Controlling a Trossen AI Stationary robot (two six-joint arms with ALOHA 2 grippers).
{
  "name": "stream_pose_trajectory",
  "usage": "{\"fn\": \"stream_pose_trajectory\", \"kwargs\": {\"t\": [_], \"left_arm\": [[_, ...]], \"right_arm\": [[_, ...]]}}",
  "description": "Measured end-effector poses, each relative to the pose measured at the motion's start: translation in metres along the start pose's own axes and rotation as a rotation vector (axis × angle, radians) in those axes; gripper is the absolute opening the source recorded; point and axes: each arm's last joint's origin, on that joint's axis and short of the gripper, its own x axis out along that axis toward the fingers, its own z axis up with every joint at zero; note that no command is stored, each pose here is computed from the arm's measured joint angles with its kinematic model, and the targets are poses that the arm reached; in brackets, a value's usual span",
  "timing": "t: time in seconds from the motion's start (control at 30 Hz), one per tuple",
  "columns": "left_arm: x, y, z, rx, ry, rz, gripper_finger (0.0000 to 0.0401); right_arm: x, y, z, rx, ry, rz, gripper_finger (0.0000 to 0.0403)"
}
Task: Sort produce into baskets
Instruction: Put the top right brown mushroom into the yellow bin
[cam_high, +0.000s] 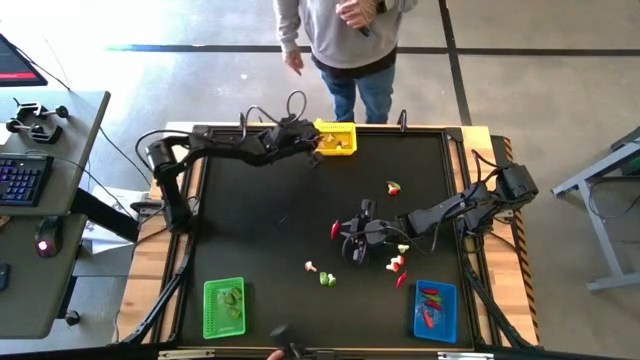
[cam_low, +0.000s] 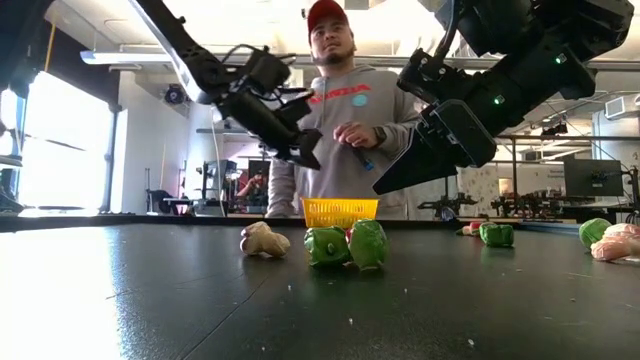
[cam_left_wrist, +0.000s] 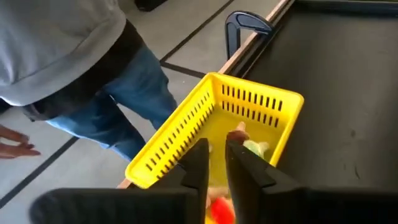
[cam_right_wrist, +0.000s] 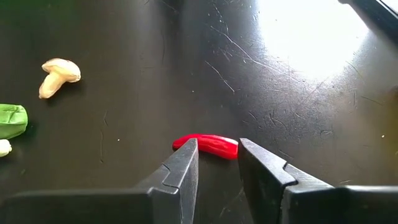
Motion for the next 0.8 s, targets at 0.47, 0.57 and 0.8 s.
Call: {"fn": "stream_pose_trajectory", "kwargs": {"t": [0.47, 0.57, 0.8], "left_arm": [[-0.056, -0.034, -0.031, 0.012, -0.167, -0.15, 0.0001], [-0.069, -0.045, -0.036, 0.013, -0.206, -0.189, 0.0001], [-0.098, -0.072, -0.042, 0.049, -0.24, -0.294, 0.0001]], "right_arm": [[0.004, -0.014, -0.009, 0.146, 0.105, -0.057, 0.0103], [0.005, -0.016, -0.01, 0.159, 0.116, -0.057, 0.0103], [0.005, -0.016, -0.01, 0.159, 0.115, -0.06, 0.0103]]}}
